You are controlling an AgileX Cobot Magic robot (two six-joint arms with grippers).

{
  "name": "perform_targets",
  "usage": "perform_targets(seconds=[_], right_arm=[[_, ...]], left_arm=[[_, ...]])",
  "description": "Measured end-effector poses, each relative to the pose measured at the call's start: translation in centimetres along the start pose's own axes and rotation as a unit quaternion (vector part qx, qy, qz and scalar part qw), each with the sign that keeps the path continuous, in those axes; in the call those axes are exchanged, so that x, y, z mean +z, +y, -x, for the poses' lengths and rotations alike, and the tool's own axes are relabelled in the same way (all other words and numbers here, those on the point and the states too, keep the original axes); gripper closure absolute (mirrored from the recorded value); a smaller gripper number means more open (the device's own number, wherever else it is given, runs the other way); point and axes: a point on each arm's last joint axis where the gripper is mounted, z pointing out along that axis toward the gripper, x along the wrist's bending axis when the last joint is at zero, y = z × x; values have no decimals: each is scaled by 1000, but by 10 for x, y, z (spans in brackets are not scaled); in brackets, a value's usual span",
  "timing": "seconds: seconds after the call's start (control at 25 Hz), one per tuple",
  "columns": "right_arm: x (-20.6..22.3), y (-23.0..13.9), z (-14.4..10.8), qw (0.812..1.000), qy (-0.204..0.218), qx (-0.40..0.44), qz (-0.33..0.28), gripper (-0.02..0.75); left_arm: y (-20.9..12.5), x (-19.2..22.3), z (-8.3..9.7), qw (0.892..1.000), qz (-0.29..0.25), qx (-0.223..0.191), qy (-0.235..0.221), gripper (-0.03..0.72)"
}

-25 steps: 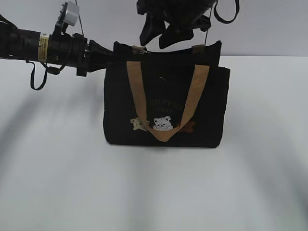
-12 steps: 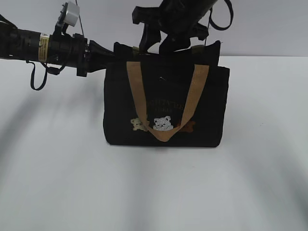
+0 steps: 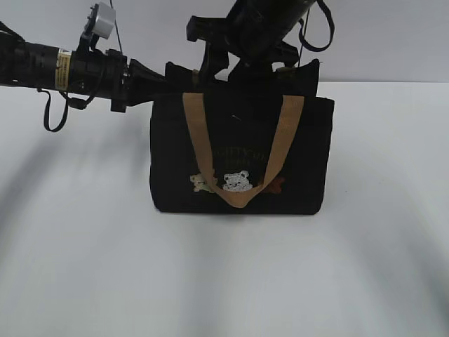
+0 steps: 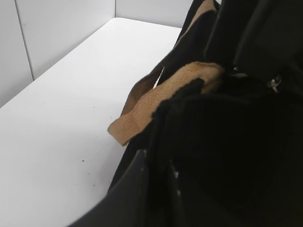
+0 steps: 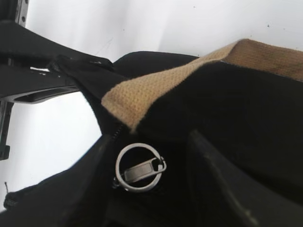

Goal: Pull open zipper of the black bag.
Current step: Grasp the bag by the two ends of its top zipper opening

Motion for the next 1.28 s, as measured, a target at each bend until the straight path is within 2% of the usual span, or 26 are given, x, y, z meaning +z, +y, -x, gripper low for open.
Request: perform_targets(seconds=[0.36,0.68,1.28], right_arm=[[-4,-4,-2,1000,2,3,-23,366],[-5,-5,-4,1000,11,10,-27,500],[-17,-8,-8,999,12,4,-37,507]], left_arm=[[0,0,1,1000,3,0,-5,654],[1,0,1,1000,3,0,-6,654],[1,0,1,1000,4,-1,-4,654]])
